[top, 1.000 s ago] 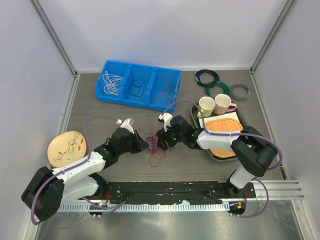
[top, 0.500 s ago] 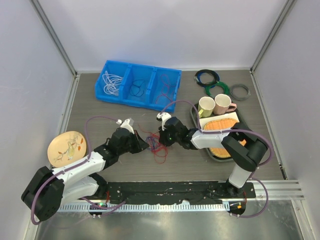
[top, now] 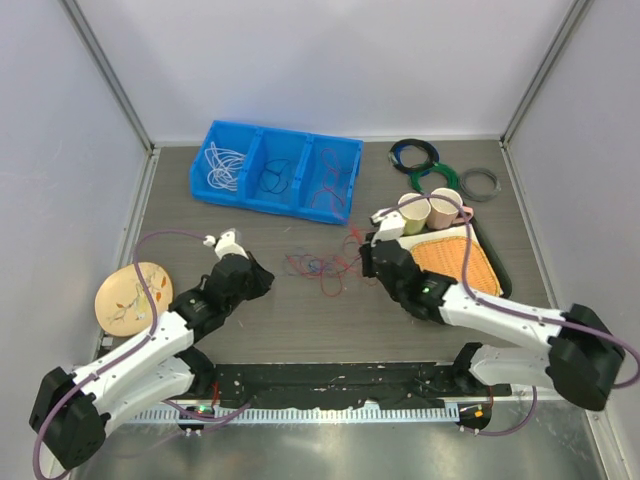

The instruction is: Untangle the cables

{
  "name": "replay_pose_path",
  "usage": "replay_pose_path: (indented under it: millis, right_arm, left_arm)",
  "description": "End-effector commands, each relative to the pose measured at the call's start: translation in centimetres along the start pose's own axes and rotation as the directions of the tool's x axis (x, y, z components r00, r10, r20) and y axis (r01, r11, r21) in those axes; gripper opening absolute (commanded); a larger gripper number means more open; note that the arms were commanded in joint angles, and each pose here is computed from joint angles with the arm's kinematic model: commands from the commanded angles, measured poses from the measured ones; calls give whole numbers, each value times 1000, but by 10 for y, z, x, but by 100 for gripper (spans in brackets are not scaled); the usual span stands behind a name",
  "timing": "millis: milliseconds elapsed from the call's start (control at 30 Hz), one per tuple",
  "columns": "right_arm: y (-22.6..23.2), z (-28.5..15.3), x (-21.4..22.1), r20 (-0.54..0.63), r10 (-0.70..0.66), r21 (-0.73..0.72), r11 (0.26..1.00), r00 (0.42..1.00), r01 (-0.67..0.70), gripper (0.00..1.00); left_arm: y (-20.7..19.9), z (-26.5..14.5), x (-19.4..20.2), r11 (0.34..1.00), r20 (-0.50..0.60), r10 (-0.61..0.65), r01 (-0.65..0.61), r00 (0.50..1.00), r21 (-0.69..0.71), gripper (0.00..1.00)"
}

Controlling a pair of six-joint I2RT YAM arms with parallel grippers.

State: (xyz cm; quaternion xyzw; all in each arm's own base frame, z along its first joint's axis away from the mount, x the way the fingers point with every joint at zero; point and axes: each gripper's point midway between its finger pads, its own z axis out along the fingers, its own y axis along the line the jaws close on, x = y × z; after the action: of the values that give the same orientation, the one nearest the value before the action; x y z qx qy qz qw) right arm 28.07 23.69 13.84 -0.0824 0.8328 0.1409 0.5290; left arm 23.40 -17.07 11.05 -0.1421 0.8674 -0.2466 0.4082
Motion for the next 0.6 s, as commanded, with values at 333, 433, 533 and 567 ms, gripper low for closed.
replay_pose_path:
  millis: [333,433,533,567]
  right_arm:
    - [-59,-44,-30,154,29,171,984,988,-56,1]
    - [-41,-40,-31,148,16,77,997,989,-28,1]
    - [-22,-41,-36,147,20,-23,1000,989,-16,1]
    - [-14,-43,-39,148,27,-71,997,989,-16,1]
  left_arm:
    - [54,-19,-18,963,89,22,3,996,-269,1]
    - [19,-9,-11,995,36,52,-49,998,-90,27]
    - [-24,-5,6,981,-53,131,-122,990,149,57]
    - [-42,-6,7,957,-53,172,-154,984,247,63]
